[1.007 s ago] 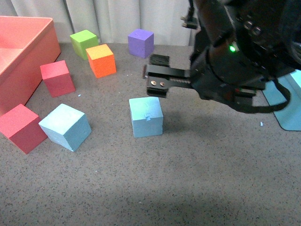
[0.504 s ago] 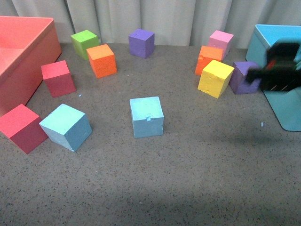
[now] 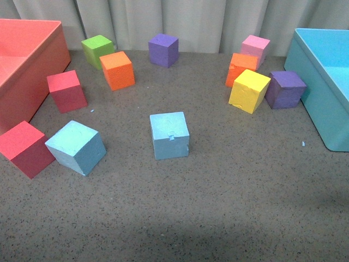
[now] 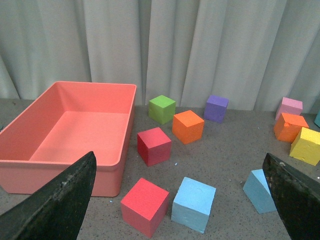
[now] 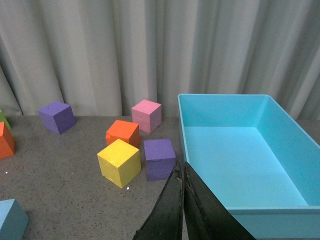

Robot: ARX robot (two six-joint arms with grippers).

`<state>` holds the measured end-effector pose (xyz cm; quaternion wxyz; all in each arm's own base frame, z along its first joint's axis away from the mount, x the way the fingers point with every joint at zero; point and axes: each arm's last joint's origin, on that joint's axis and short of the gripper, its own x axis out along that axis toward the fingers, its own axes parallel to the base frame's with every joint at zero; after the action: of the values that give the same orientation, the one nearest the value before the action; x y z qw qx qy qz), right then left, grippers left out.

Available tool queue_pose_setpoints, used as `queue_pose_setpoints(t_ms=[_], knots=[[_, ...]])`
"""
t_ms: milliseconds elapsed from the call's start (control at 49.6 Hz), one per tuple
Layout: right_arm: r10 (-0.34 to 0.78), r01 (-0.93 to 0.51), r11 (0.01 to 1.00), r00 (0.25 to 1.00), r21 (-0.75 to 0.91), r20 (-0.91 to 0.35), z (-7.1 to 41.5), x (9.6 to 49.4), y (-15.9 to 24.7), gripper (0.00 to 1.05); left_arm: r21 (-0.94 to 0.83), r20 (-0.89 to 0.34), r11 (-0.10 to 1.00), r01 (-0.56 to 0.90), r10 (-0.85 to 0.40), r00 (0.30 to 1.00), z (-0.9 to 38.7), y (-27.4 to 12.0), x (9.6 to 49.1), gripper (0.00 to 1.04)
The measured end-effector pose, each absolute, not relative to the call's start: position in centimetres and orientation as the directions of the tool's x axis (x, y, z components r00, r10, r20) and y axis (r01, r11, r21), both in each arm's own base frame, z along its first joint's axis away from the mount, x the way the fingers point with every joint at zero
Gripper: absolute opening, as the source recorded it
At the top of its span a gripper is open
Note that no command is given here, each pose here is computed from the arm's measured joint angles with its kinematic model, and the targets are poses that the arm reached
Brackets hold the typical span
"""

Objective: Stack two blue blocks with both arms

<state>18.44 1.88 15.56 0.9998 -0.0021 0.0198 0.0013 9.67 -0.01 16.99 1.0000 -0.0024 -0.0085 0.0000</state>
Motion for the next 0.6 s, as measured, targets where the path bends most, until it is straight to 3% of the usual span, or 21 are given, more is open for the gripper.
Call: queue_pose_setpoints(t_ms=[604], knots=[[0.0,0.0,1.0,1.0,0.001,-0.007,16.4,13.7,0.0,0.01,-0.005,0.017,1.0,0.0,0.0,1.0,17.0,0.0,9.7,0.98]])
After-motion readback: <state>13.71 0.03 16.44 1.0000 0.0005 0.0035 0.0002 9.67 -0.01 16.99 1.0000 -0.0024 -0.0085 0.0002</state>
